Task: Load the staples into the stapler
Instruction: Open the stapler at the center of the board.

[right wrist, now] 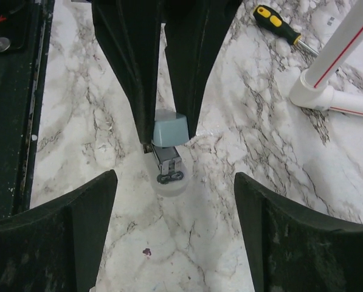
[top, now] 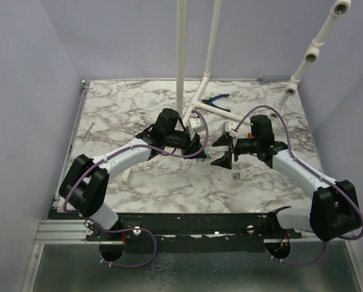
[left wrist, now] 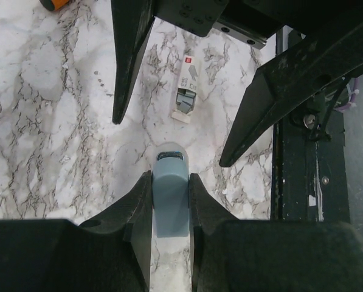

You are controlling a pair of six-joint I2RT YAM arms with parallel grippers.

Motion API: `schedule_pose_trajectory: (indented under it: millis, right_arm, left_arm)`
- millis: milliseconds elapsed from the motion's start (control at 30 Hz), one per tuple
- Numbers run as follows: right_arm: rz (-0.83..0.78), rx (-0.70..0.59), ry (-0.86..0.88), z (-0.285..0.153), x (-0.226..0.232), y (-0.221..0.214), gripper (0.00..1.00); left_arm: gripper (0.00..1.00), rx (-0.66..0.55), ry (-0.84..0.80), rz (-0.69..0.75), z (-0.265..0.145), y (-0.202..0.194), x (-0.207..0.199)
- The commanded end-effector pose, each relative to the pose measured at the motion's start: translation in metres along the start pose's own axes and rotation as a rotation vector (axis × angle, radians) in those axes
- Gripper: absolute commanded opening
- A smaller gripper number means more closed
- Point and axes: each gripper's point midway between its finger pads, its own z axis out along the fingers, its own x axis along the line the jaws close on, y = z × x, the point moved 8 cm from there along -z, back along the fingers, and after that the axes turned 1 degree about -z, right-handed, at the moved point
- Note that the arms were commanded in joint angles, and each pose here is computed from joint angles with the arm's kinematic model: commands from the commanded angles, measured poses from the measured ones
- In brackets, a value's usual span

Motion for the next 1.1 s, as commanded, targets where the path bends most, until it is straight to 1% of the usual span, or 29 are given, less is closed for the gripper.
schedule_pose_trajectory:
  millis: [0,67,200,367,500,700,900,1067]
  right_arm:
    - [-0.018,-0.035,0.076,0.007,0.007,0.009,0.8]
    - [-0.001,-0.028,0.093,0.009,0.007,0.006,0.75]
    - [0.028,-0.022,0.122,0.013,0.006,0.003,0.61]
    - [0.048,-0.014,0.142,0.016,0.006,-0.001,0.41]
    - [0.073,0.025,0.133,0.017,0.006,-0.01,0.24]
    - [0.089,0.104,0.083,0.015,0.005,-0.028,0.16]
    - [0.117,0.067,-0.003,0.016,0.002,-0.027,0.02]
    - [0.106,0.046,-0.037,0.013,0.004,-0.024,0.01]
  left_arm:
    - [0.0,-0.04,-0.08,0.048,0.003,0.018,-0.012]
    - [0.0,-0.038,-0.085,0.053,0.005,0.019,-0.014]
    - [0.0,-0.037,-0.085,0.057,0.007,0.02,-0.014]
    - [0.0,-0.04,-0.085,0.065,0.008,0.022,-0.013]
    - [0.0,-0.039,-0.078,0.08,0.008,0.021,-0.012]
    - [0.0,-0.079,-0.07,0.099,-0.004,0.014,-0.005]
    - [0.0,-0.151,-0.04,0.092,-0.017,0.009,0.002]
    - [0.0,-0.212,-0.034,0.106,-0.03,0.012,0.006]
